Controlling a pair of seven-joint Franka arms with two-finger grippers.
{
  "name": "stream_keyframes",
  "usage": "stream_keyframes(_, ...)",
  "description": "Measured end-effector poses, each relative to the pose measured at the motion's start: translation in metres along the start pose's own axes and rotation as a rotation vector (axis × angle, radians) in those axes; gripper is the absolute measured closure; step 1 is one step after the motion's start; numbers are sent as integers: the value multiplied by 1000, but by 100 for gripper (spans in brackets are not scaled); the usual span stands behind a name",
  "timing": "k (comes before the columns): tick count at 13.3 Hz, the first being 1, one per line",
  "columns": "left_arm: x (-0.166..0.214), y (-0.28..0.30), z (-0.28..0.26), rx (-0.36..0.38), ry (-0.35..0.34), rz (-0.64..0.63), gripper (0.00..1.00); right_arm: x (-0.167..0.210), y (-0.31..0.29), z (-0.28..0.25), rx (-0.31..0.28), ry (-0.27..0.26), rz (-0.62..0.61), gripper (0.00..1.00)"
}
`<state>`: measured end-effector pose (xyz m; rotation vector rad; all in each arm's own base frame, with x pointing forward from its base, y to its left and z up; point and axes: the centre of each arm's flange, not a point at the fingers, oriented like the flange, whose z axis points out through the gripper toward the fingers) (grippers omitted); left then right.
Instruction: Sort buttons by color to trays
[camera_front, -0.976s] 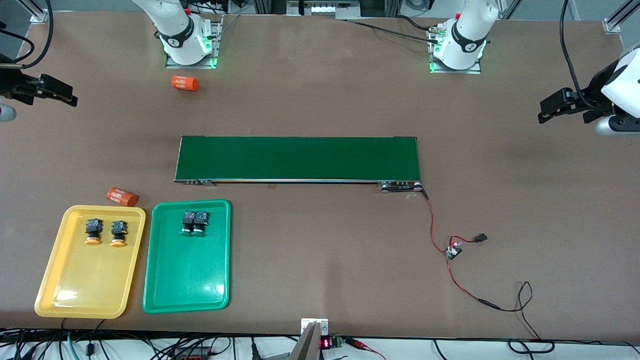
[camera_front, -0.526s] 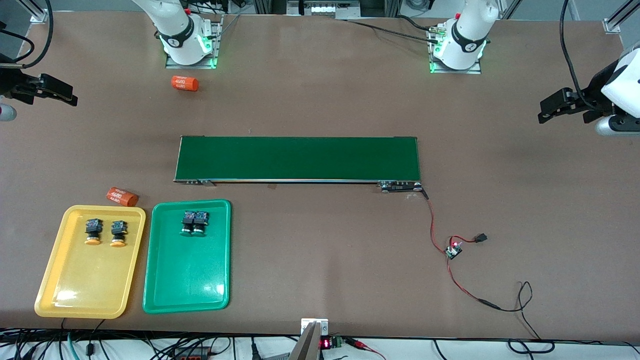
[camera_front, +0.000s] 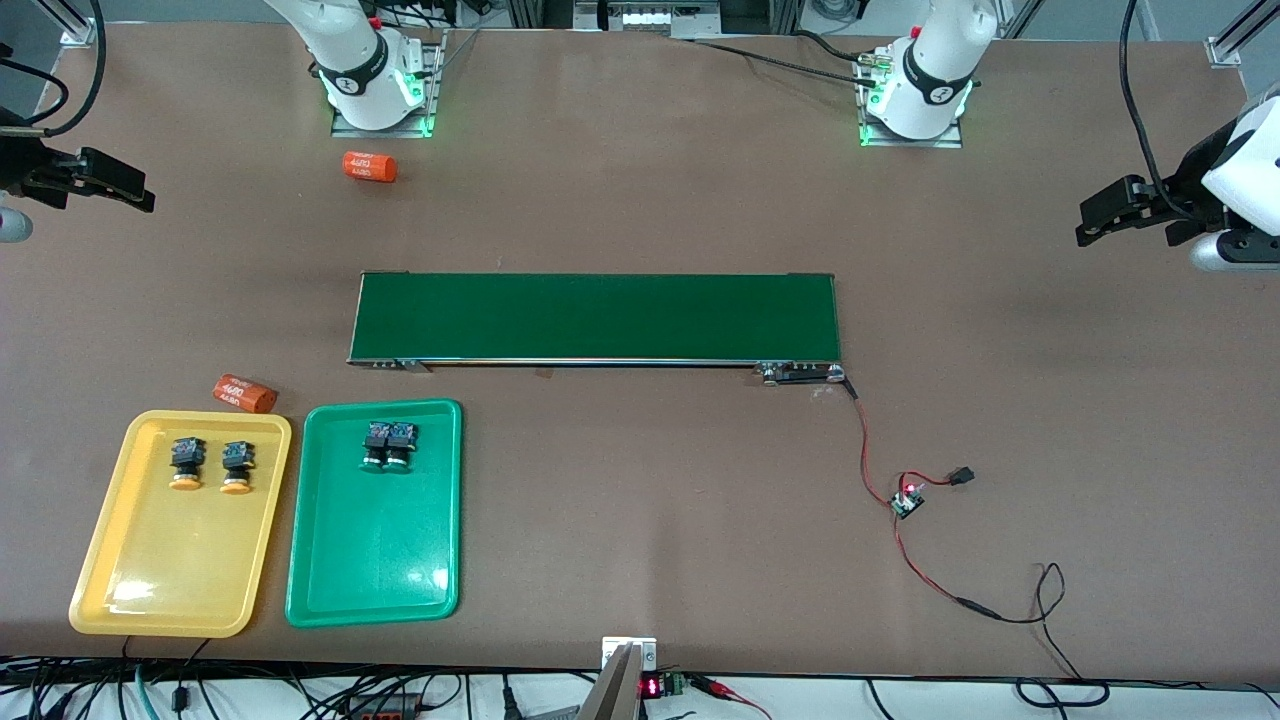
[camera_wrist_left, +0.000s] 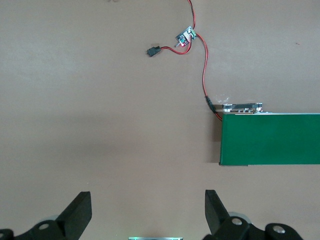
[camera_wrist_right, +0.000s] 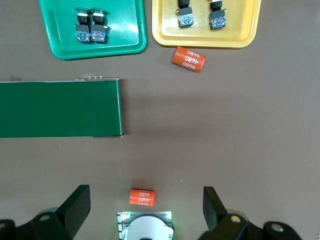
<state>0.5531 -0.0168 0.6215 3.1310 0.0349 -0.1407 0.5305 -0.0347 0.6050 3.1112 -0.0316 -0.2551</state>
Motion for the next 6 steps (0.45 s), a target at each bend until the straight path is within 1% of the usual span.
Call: stream_keyframes(6,-1,0,1,0,-7,0,0,2,-5,-2,36,20,-6,0)
